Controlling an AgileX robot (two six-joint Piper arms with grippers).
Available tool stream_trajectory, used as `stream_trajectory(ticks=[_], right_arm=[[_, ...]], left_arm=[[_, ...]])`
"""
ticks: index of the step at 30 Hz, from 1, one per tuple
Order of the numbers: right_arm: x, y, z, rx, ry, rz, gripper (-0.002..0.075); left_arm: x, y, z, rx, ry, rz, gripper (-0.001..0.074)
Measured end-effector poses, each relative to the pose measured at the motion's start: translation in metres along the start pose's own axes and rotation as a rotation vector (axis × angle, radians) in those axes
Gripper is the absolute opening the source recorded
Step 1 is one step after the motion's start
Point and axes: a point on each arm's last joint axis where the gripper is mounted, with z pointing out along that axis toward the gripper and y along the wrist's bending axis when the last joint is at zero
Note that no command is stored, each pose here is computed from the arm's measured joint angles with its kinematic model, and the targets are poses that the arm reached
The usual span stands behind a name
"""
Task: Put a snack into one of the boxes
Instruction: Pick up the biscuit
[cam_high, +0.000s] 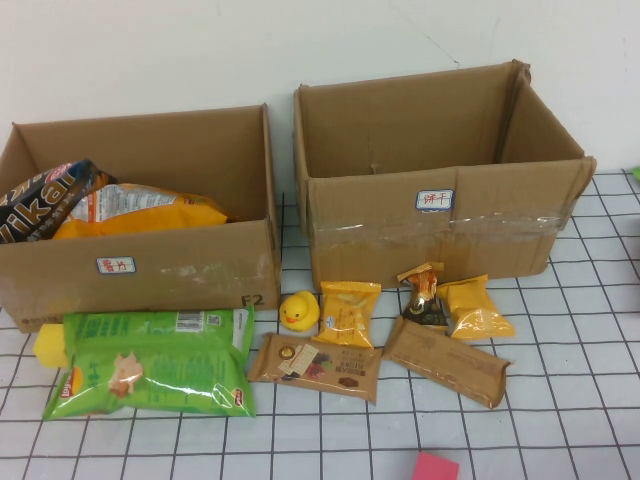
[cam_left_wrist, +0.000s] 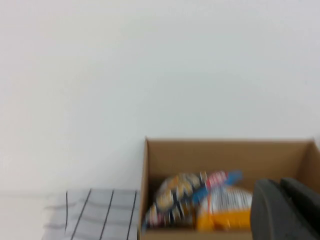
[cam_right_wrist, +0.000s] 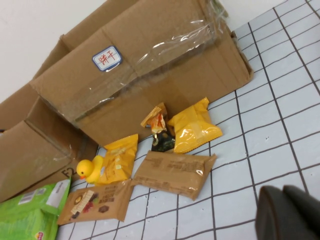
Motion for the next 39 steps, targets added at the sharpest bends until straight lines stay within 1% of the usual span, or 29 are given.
stream_trajectory(ticks=[4,7,12,16,20,25,27,30,33,36,39], right_arm=[[0.000,0.000,0.000,-0.003,0.000,-0.004,-0.0001],[0.000,0.001,0.000,-0.016,-0.001,-0.015,-0.0001],[0.001,0.004,0.000,-0.044,0.016,-0.035,-0.0001],[-0.012,0.020,-0.008,-0.095,0.022,-0.152,-0.0001],[-0.033,0.041,-0.013,-0.132,0.070,-0.308,-0.0001],[-0.067,0.069,-0.004,-0.175,0.269,-0.534,-0.0001],[-0.083,0.081,0.001,-0.207,0.342,-0.623,-0.0001],[-0.107,0.095,0.018,-0.248,0.439,-0.711,-0.0001],[-0.124,0.104,0.043,-0.313,0.584,-0.772,-0.0001],[-0.138,0.111,0.071,-0.383,0.727,-0.810,-0.0001],[-0.148,0.119,0.112,-0.380,0.863,-0.873,-0.0001]], left_arm=[[0.033,-0.001,-0.038,0.026,0.007,0.006,-0.0001],[0.055,-0.005,-0.060,0.072,0.038,-0.012,-0.0001],[0.087,-0.011,-0.072,0.174,0.107,-0.019,-0.0001],[0.106,-0.016,-0.070,0.266,0.192,0.008,-0.0001],[0.113,-0.019,-0.069,0.321,0.213,0.035,-0.0001],[0.117,-0.020,-0.068,0.332,0.230,0.064,-0.0001],[0.127,-0.019,-0.066,0.327,0.239,0.060,-0.0001],[0.143,-0.018,-0.064,0.325,0.273,0.026,-0.0001],[0.150,-0.017,-0.063,0.327,0.274,0.000,-0.0001],[0.147,-0.017,-0.062,0.317,0.236,-0.032,-0.0001],[0.143,-0.016,-0.061,0.305,0.196,-0.063,-0.0001]])
